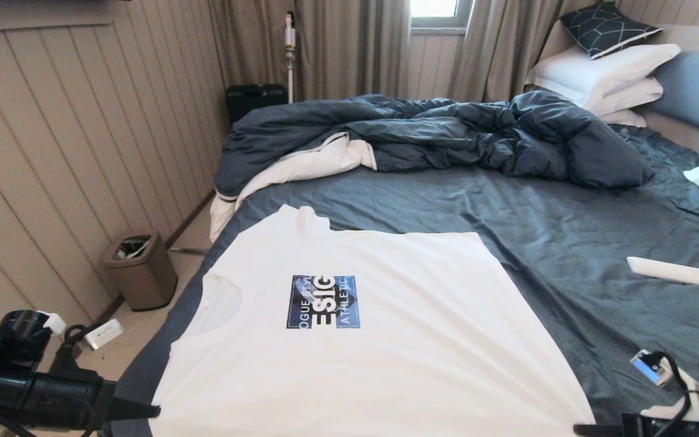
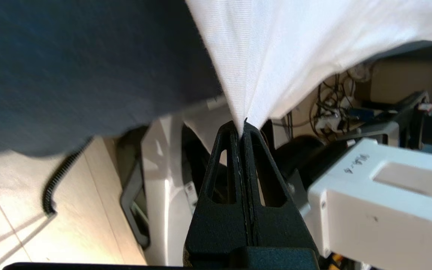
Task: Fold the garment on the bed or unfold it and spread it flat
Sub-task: Fold the white T-shirt
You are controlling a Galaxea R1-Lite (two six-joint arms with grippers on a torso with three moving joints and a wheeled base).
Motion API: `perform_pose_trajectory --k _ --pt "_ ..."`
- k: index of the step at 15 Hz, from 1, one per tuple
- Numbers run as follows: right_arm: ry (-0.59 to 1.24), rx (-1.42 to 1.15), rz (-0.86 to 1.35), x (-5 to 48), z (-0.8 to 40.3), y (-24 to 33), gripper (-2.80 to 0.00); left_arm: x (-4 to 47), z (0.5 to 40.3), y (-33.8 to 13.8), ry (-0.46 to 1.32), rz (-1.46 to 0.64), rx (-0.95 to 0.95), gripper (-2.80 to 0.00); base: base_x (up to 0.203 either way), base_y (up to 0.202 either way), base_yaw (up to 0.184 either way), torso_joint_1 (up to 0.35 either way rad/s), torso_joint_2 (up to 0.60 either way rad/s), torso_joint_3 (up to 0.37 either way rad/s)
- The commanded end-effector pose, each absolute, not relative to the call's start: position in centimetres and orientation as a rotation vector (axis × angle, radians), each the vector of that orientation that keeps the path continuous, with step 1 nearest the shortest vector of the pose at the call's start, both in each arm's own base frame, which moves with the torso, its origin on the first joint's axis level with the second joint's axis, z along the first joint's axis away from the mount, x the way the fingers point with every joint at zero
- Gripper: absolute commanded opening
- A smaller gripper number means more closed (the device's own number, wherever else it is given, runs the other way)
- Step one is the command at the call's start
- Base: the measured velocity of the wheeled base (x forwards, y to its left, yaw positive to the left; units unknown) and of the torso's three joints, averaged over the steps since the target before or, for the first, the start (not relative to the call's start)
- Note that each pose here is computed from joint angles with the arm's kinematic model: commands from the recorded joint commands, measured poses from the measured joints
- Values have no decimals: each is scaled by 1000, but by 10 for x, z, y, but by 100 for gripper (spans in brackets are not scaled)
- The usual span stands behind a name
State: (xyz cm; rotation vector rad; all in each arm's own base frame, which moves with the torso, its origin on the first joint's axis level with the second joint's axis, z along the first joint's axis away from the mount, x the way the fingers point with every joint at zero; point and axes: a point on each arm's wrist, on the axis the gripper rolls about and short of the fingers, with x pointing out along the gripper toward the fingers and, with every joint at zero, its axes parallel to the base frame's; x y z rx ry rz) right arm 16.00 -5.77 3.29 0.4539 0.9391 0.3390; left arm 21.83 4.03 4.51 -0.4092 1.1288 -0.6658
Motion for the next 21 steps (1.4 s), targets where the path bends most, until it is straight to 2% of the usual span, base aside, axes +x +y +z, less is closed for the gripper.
perform_pose_trajectory --k 1,11,21 --pt "946 457 347 157 31 -56 -280 212 47 38 1129 -672 -412 -280 0 0 0 0 0 0" --pt "992 465 362 140 24 -49 -280 189 45 32 1154 -684 -423 -280 0 0 0 0 0 0" --pt "913 421 320 134 36 -55 -280 180 59 30 1133 -703 -377 -280 0 0 0 0 0 0"
